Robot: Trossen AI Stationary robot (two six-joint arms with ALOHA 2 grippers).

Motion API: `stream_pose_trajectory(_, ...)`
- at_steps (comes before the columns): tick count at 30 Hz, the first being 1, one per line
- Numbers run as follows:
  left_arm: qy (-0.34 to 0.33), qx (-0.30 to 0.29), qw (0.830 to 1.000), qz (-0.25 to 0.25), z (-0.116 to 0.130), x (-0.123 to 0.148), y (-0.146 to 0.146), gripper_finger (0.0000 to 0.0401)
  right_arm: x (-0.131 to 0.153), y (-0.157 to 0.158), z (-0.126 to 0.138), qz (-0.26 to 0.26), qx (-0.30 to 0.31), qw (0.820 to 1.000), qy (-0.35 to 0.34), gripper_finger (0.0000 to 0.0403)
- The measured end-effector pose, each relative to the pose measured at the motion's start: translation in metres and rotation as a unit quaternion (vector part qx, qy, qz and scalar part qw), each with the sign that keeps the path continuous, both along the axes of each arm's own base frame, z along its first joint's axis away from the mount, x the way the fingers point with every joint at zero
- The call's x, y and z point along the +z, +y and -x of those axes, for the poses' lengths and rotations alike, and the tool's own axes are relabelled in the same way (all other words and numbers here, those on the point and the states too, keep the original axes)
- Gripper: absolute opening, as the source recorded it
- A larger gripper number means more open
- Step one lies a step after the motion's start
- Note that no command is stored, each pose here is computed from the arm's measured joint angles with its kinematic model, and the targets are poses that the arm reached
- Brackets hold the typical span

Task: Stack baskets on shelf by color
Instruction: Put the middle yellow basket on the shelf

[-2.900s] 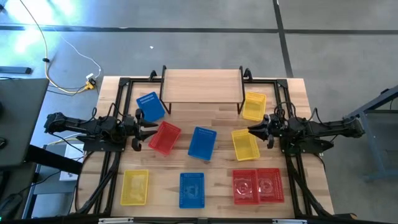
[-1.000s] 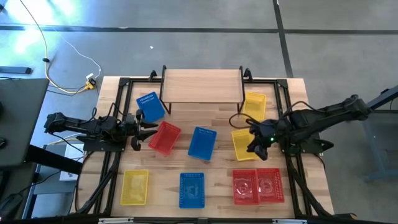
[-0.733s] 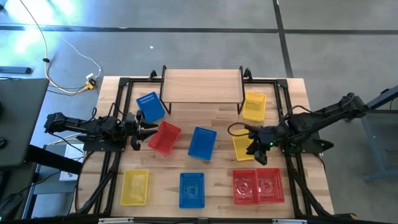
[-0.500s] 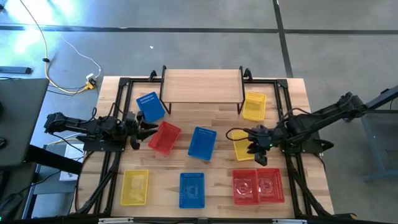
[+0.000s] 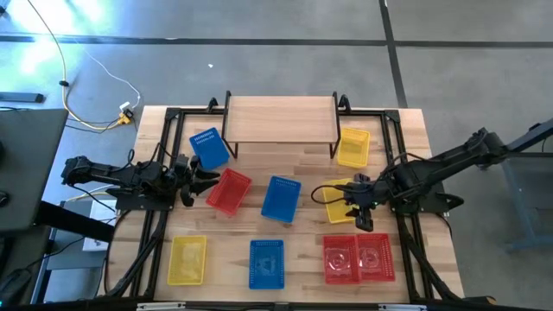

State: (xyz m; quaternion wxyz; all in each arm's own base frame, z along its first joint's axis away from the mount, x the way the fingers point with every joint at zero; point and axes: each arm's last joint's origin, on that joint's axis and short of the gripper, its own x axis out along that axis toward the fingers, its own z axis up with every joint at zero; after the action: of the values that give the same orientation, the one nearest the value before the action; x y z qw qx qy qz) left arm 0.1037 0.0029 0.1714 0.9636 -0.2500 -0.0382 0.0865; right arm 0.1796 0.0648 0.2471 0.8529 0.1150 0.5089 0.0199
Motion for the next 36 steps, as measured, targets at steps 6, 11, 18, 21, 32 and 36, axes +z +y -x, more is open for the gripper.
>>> stream_pose_trajectory(6,0.001,0.001,1.0,-0.005,0.0,0.0,0.0,0.0133,-0.015,0.005,-0.011,0.014,0.027,0.999,0.039,0.0164)
stream_pose_trajectory(11,0.001,0.005,1.0,-0.004,0.0,0.0,0.0,0.0133,-0.032,0.01,-0.021,0.013,0.039,0.995,0.087,0.0164)
stream_pose_trajectory(18,0.001,0.006,1.0,-0.004,0.0,0.0,0.0,0.0133,-0.055,0.015,-0.031,0.008,0.053,0.988,0.148,0.0164)
stream_pose_trajectory(21,0.001,0.006,1.0,-0.003,0.0,0.0,0.0,0.0133,-0.064,0.016,-0.034,0.021,0.049,0.985,0.166,0.0164)
stream_pose_trajectory(32,0.001,0.009,1.0,-0.003,0.0,0.0,0.0,0.0133,-0.082,0.018,-0.039,0.026,0.026,0.977,0.211,0.004)
stream_pose_trajectory(36,0.001,0.014,1.0,-0.004,0.0,0.0,0.001,0.0133,-0.075,0.017,-0.038,0.012,0.0,0.979,0.201,0.0017)
